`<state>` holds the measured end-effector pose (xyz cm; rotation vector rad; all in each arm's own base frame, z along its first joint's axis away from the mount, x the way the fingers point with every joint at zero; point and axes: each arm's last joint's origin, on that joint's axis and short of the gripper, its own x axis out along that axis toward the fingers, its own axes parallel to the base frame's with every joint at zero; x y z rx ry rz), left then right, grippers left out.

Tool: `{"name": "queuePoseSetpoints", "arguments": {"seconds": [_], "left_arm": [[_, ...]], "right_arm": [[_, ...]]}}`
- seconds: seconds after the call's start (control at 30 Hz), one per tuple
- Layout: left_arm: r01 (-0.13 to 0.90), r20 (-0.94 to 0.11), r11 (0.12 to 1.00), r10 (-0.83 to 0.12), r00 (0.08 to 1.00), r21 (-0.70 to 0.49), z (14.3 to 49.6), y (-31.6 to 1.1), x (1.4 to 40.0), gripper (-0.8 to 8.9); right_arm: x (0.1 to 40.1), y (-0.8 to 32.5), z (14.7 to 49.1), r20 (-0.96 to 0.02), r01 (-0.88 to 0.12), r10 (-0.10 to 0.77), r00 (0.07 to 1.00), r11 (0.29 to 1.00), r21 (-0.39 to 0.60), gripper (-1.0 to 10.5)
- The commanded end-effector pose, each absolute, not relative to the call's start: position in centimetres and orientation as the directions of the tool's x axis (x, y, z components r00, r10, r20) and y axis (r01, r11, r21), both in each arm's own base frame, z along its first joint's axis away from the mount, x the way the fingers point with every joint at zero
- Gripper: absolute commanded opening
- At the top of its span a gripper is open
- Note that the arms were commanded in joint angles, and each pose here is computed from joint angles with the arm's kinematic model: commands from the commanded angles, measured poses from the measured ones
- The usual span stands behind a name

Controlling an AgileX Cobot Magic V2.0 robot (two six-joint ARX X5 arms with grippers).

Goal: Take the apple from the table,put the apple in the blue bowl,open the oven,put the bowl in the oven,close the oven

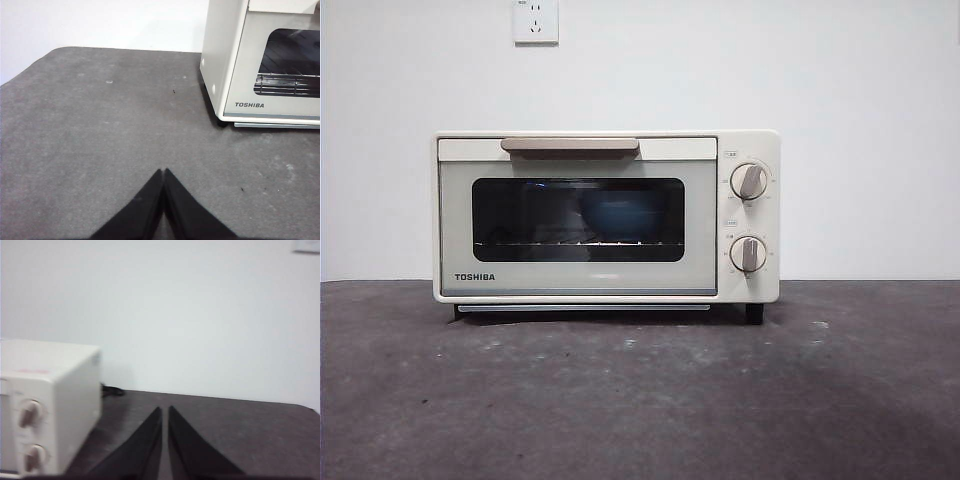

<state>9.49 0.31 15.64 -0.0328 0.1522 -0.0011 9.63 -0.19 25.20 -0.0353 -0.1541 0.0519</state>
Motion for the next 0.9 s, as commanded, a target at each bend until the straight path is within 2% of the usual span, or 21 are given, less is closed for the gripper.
{"name": "queuePoseSetpoints", "arguments": {"seconds": [0.03, 0.2, 0.43, 0.67, 0.8, 0.9], "left_arm": [[-0.004, -0.175, 0.999, -0.003, 0.985, -0.040, 14.8, 0.3, 9.6, 0.08], [-0.004, -0.175, 0.999, -0.003, 0.985, -0.040, 14.8, 0.3, 9.6, 0.07], [-0.004, -0.175, 0.999, -0.003, 0.985, -0.040, 14.8, 0.3, 9.6, 0.07], [-0.004, -0.175, 0.999, -0.003, 0.985, -0.040, 14.8, 0.3, 9.6, 0.08], [-0.004, -0.175, 0.999, -0.003, 0.985, -0.040, 14.8, 0.3, 9.6, 0.08], [-0.004, -0.175, 0.999, -0.003, 0.985, -0.040, 14.8, 0.3, 9.6, 0.07]], "right_arm": [[9.6, -0.3, 23.2, 0.159, -0.029, 0.036, 0.987, 0.998, -0.050, 0.1], [9.6, -0.4, 20.0, 0.137, -0.028, 0.034, 0.990, 0.999, -0.046, 0.1], [9.7, -0.4, 17.5, 0.086, -0.034, 0.035, 0.996, 0.999, -0.011, 0.1], [9.7, -0.4, 16.1, -0.055, -0.034, 0.034, 0.998, 0.999, 0.006, 0.1], [9.6, -0.4, 14.9, -0.171, -0.034, 0.036, 0.985, 0.999, 0.018, 0.1], [9.6, -0.4, 15.0, -0.164, -0.031, 0.036, 0.986, 0.999, 0.033, 0.1]]}}
